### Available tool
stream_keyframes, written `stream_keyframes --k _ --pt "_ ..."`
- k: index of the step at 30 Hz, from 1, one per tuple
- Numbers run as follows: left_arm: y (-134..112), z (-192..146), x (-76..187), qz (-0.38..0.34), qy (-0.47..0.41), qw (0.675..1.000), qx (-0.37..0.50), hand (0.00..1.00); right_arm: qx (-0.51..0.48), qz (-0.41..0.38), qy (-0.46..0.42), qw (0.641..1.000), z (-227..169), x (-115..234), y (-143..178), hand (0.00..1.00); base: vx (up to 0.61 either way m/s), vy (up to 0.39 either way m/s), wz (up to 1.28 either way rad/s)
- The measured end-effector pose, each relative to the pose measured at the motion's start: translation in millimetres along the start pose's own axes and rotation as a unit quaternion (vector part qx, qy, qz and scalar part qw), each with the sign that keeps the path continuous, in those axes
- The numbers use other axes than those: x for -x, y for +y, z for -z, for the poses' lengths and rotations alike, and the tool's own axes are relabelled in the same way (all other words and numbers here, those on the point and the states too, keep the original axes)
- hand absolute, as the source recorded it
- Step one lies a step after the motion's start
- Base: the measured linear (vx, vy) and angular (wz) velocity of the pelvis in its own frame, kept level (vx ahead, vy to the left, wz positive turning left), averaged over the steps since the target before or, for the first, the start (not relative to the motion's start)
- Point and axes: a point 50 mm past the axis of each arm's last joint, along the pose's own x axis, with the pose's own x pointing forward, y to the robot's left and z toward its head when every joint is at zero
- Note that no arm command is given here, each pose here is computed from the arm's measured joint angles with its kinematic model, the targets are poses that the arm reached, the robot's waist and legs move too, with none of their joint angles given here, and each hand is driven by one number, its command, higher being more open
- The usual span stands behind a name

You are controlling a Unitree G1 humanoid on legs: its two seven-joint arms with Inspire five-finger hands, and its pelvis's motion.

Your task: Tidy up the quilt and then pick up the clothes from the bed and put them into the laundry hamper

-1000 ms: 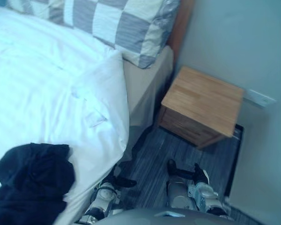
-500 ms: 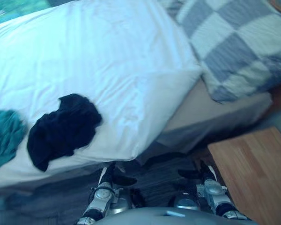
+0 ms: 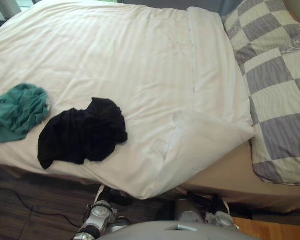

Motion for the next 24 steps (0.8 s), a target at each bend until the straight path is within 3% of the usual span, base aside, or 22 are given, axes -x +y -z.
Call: stream_keyframes --k 4,8,14,20,24 --pt "0.6 3.9 0.1 -0.003 0.013 1.000 0.018 1.00 -0.015 0.028 0.038 0.999 14.7 -0.2 -19.7 1.00 0.04 -0.060 -0.10" --pt "2.0 3.8 0.8 -0.003 0.004 1.000 0.021 1.00 -0.067 0.033 0.040 0.996 16.6 0.7 -20.0 1.00 -0.06 0.011 -0.08" --pt "2.3 8.1 4.8 -0.010 -0.001 0.999 0.053 1.00 -0.186 0.077 0.045 0.979 26.3 5.0 -36.2 1.00 -0.08 -0.025 -0.26" --pt "6.4 26.9 10.0 -0.025 0.023 0.998 0.059 1.00 -0.275 0.167 0.054 0.945 50.5 19.8 -85.2 1.00 0.01 -0.052 -0.22" --pt "2.8 33.8 18.3 -0.019 0.013 0.999 0.027 1.00 -0.308 0.253 -0.013 0.917 36.0 35.3 -137.7 1.00 0.02 -0.030 0.02"
